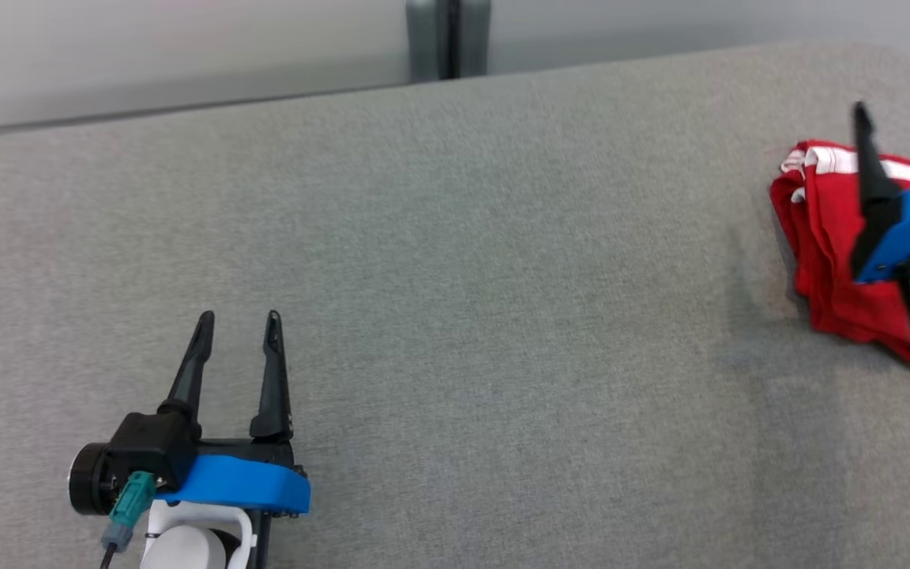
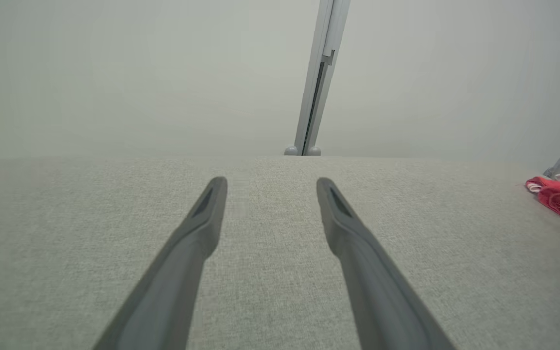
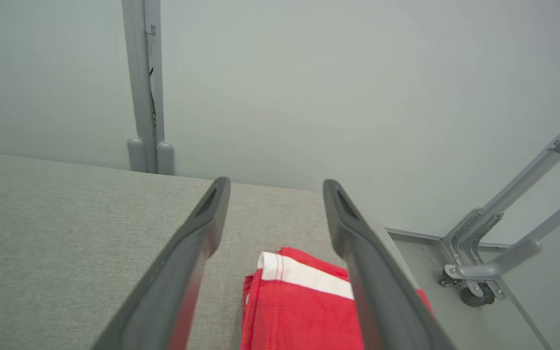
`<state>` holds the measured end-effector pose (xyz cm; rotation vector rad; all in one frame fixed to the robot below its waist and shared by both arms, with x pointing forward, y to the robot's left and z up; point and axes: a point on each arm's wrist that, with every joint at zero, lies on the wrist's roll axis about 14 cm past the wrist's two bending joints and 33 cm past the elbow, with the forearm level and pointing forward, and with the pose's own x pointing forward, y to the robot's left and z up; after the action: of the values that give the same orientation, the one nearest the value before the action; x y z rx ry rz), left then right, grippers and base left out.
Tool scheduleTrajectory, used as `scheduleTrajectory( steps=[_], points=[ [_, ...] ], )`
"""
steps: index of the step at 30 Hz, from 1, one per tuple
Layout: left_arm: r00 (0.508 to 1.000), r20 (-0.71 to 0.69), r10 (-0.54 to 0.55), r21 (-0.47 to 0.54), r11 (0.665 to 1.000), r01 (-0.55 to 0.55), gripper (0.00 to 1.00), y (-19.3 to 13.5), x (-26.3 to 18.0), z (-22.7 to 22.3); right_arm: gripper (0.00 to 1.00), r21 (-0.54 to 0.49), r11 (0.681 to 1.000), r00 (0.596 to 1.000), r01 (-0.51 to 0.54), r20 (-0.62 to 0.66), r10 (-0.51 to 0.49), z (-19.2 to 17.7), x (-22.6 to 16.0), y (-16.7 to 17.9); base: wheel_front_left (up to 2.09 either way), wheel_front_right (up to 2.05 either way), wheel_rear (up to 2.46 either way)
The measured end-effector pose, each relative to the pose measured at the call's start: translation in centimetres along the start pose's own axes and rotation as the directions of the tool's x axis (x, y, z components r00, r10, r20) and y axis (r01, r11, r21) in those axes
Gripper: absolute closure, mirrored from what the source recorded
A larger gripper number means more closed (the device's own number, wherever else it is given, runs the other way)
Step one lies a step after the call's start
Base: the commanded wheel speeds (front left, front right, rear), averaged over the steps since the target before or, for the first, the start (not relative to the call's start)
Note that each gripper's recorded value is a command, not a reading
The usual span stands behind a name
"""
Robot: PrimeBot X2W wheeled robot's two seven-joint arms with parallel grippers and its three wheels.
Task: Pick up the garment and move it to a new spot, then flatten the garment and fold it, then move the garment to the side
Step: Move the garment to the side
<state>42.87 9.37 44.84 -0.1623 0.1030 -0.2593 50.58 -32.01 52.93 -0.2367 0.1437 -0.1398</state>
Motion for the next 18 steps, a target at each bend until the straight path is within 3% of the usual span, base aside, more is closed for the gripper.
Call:
scheduleTrajectory(
  steps=[3,10,18],
  points=[
    [0.998,0.032,0.048,-0.007,0.999,-0.048,0.00,1.2,-0.8,1.1,0.00,0.032,0.997,0.995,-0.071,0.076,0.068,1.5,-0.6,3.3,0.00,0.00,0.00],
    [0.987,0.047,0.155,-0.034,0.988,-0.154,0.00,3.5,-4.0,1.7,0.00,0.154,0.966,0.973,-0.210,0.129,0.191,0.1,-4.4,10.8,0.00,0.00,0.00],
    [0.971,0.014,0.237,-0.065,0.970,-0.235,0.00,5.0,-7.7,0.4,0.00,0.206,0.952,0.971,-0.225,0.135,0.200,-2.5,-8.8,13.8,0.00,0.00,0.00]
  ],
)
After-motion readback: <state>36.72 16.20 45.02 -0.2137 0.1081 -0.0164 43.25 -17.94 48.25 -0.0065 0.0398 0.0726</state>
